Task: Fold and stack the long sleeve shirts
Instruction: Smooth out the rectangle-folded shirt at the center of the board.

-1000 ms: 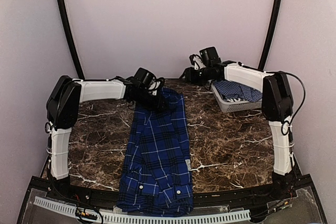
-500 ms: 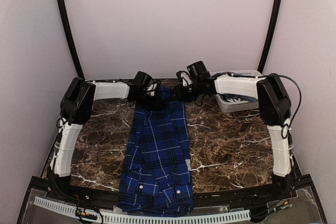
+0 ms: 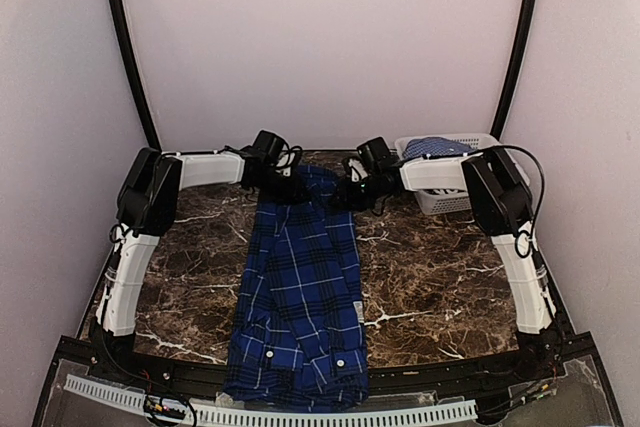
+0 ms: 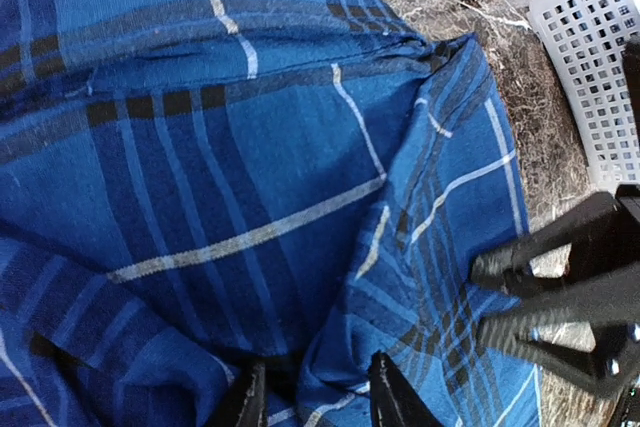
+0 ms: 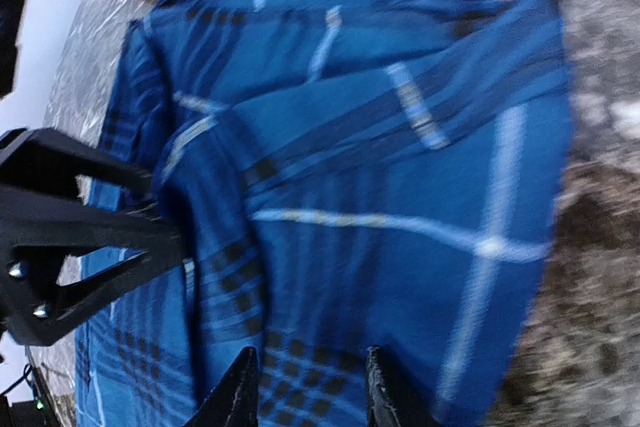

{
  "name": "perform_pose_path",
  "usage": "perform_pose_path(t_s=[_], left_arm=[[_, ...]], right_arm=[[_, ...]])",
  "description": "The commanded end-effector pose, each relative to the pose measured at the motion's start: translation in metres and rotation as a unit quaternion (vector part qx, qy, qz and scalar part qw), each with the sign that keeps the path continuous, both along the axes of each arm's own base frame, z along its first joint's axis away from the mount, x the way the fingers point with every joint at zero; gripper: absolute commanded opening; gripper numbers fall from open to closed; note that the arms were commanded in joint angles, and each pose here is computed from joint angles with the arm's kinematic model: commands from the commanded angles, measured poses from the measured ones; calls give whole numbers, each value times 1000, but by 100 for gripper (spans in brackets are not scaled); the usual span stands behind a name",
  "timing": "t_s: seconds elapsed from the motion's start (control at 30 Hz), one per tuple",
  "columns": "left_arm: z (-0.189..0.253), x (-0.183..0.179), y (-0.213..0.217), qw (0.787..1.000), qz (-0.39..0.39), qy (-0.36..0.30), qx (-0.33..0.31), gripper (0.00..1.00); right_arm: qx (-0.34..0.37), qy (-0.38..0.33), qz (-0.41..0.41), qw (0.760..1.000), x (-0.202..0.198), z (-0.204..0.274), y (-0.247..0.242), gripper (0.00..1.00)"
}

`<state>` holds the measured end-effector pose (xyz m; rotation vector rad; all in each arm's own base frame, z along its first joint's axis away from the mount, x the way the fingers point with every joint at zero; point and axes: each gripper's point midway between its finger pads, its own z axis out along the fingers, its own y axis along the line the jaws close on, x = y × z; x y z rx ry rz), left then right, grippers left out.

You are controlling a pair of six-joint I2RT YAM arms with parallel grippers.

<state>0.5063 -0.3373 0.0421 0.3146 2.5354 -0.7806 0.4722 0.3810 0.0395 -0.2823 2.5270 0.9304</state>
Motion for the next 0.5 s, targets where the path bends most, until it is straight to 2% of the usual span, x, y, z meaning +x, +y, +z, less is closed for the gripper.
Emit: perform_pose_path(t_s=[0.0, 0.13, 0.2, 0.27, 0.3, 0.33, 0.37, 0.4, 0.43, 0.47], left_arm=[[41, 11, 3, 999, -4, -32, 2, 34], [91, 12, 5, 998, -4, -68, -5, 35], [103, 5, 6, 998, -6, -65, -10, 35], [109, -8, 7, 998, -8, -52, -18, 35], [98, -19, 9, 999, -10, -32, -18, 35], [111, -26, 5, 999, -14, -41, -28, 35], [94, -41, 7, 999, -14, -14, -26, 35], [109, -48, 3, 999, -17, -28, -41, 35], [89, -64, 6, 999, -15, 4, -41, 35], [100, -71, 2, 998, -17, -5, -54, 35]], right_arm=[[-18, 17, -21, 999, 11, -14, -16, 34], [-5, -9, -16, 1000, 16, 17, -12, 36], [-2, -23, -12, 1000, 16, 33, -11, 36], [-1, -33, -9, 999, 14, 46, -10, 36], [0, -40, -8, 999, 11, 55, -10, 36], [1, -45, -6, 999, 8, 60, -10, 36], [2, -49, -4, 999, 4, 64, -9, 36], [4, -51, -3, 999, 0, 68, -9, 37], [5, -55, -1, 998, -4, 72, -9, 37], [6, -56, 2, 998, -9, 75, -9, 38]])
